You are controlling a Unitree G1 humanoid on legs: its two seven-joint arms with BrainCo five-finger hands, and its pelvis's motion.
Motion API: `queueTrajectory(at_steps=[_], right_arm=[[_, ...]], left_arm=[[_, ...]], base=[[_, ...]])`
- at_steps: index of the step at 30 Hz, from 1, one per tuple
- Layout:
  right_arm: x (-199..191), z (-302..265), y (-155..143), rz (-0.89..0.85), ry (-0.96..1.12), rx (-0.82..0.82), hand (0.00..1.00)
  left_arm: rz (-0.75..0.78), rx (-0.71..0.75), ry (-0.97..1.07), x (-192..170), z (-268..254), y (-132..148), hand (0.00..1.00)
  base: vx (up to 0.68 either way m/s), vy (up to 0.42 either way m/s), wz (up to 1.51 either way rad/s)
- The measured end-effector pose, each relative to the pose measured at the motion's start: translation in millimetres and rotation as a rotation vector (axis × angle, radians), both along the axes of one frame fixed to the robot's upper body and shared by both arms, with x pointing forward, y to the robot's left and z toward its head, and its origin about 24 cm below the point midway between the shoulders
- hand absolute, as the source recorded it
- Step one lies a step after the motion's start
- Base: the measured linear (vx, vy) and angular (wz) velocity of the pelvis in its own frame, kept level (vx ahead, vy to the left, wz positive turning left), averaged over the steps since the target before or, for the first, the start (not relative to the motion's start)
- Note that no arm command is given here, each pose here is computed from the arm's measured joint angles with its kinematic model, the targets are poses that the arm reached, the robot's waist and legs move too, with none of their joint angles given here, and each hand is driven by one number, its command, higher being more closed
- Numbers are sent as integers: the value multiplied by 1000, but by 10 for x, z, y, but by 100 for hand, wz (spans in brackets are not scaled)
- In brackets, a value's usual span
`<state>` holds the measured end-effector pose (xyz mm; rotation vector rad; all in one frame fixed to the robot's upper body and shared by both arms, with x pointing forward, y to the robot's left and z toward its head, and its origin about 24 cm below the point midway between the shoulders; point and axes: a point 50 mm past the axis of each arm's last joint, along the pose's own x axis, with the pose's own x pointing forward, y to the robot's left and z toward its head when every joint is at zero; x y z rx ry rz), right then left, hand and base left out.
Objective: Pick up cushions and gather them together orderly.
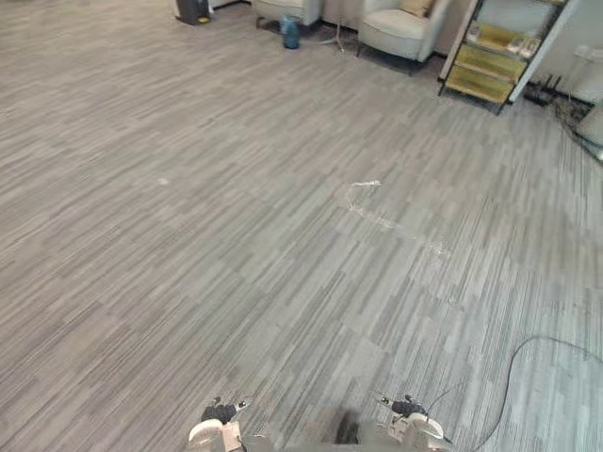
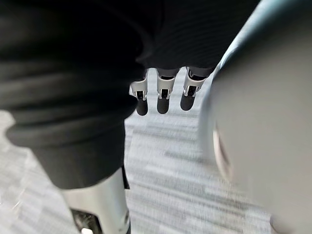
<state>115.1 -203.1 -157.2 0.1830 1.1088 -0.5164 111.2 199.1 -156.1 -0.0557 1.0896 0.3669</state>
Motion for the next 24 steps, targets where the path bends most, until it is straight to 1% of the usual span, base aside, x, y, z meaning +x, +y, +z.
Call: queueTrajectory(at_steps=[1, 2, 6, 7, 9, 11, 12, 16, 21, 24], right_arm=[[-14, 16, -144, -13, 9, -31, 0], [-30, 15, -168, -18, 13, -35, 0], [-184, -5, -219, -92, 29, -32, 0], [-201, -16, -189, -101, 33, -21, 0], [-217, -18, -213, -126, 41, -25, 0], [-235, -15, -247, -169, 41, -25, 0], [-235, -11, -261, -198, 32, -17, 0], [-230, -1, -295, -221, 23, -19, 0], [-262, -24, -190, -204, 26, 7, 0], [-291, -28, -149, -186, 20, 16, 0]], left_arm=[[-1, -13, 15, -53, -23, -57, 0], [1, -14, 16, -57, -25, -65, 0], [27, -34, -12, -38, -9, -126, 0], [24, -31, -23, -13, 3, -117, 0], [8, -29, -50, 92, 35, -124, 0], [1, -28, -63, 116, 47, -135, 0], [3, -28, -69, 121, 53, -140, 0], [12, -40, -64, 99, 43, -180, 0], [18, -40, -41, 50, 21, -160, 0], [19, -41, -23, 26, 8, -153, 0]], base=[[242, -201, -54], [210, -194, -64], [226, -143, -53], [280, -89, -83], [317, -88, -71], [256, -34, -61], [272, 24, -61], [388, 131, -58], [428, 161, -67], [456, 127, -5]])
